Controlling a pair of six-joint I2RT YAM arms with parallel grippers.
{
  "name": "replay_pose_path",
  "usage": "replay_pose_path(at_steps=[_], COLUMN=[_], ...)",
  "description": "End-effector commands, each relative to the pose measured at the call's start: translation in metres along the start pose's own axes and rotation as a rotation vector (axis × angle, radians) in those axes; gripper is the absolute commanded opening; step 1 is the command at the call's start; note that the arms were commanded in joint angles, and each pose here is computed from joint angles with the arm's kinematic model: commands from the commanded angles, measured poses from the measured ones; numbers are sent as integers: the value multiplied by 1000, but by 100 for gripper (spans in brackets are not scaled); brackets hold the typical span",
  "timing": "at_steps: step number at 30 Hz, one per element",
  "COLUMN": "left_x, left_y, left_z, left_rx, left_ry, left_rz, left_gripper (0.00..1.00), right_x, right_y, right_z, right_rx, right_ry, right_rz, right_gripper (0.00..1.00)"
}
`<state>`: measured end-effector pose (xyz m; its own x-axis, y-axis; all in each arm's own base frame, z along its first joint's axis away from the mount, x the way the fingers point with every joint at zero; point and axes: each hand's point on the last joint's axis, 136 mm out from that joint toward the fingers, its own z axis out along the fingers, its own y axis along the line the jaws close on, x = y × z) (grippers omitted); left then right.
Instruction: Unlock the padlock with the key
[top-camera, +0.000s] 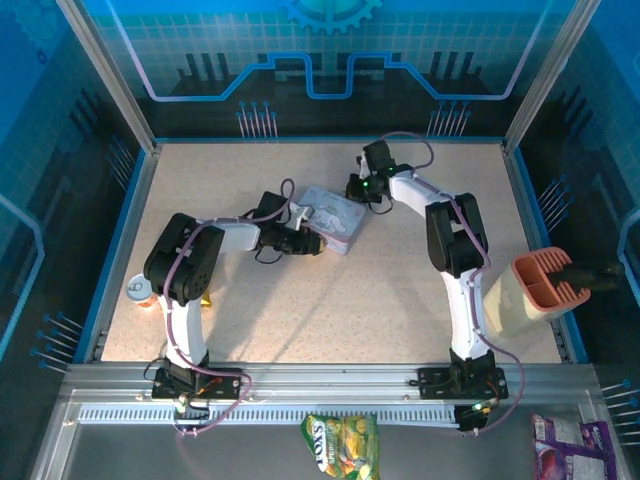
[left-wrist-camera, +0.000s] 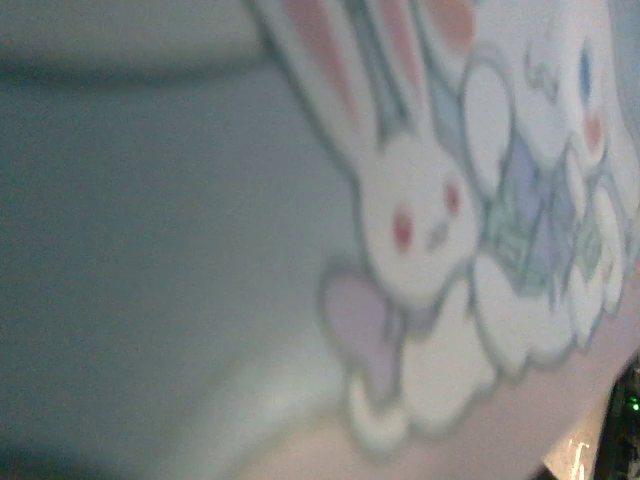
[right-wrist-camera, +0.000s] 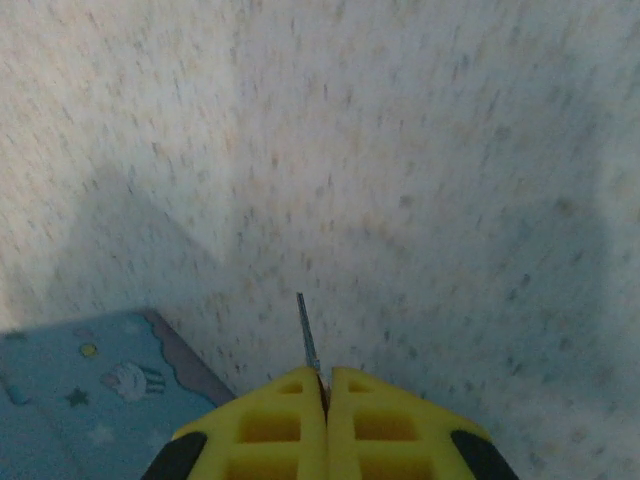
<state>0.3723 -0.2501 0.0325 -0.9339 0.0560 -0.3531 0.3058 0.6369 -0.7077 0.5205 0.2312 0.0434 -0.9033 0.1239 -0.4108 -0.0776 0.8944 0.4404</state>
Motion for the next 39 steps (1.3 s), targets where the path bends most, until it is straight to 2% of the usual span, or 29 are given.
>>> replay_pose_path(at_steps=[1,4,10,12,14,18,21,26,29,32,34,39], left_x=[27,21,3,0,1,5,-2,-12,-15,-14,-15,-29], left_y=[33,39,36,30,33,44,35,25,26,26,26,18], left_z=[-6,-8,-15,-13,-12,-8,-8,-4,-1,2,3,4], left_rx=[-49,-14,101,151,144,112,194,276,307,311,306,381], left_ry=[71,46,-66,-78,-84,-91,-115,-133,-159,-175,-191,-247], left_rz=[-227,-285,-425,-462,-507,-603,-660,-694,-720,-739,-751,-752], left_gripper=[0,0,0,0,0,0,0,0,0,0,0,0], right_x=[34,61,93,100,103,90,69,28,25,39,56,121], right_y=[10,19,30,31,30,22,18,27,33,41,53,67], right_z=[-12,-14,-25,-22,-20,-26,-41,-92,-127,-150,-161,-164], right_rx=[-9,-46,-69,-74,-73,-24,-33,-160,-216,-271,-363,-527], right_ry=[82,133,132,137,139,70,-3,-190,-259,-286,-278,-200], right_rz=[-54,-77,-97,-91,-83,-76,-45,-5,-5,-10,-4,84], right_gripper=[0,0,0,0,0,0,0,0,0,0,0,0])
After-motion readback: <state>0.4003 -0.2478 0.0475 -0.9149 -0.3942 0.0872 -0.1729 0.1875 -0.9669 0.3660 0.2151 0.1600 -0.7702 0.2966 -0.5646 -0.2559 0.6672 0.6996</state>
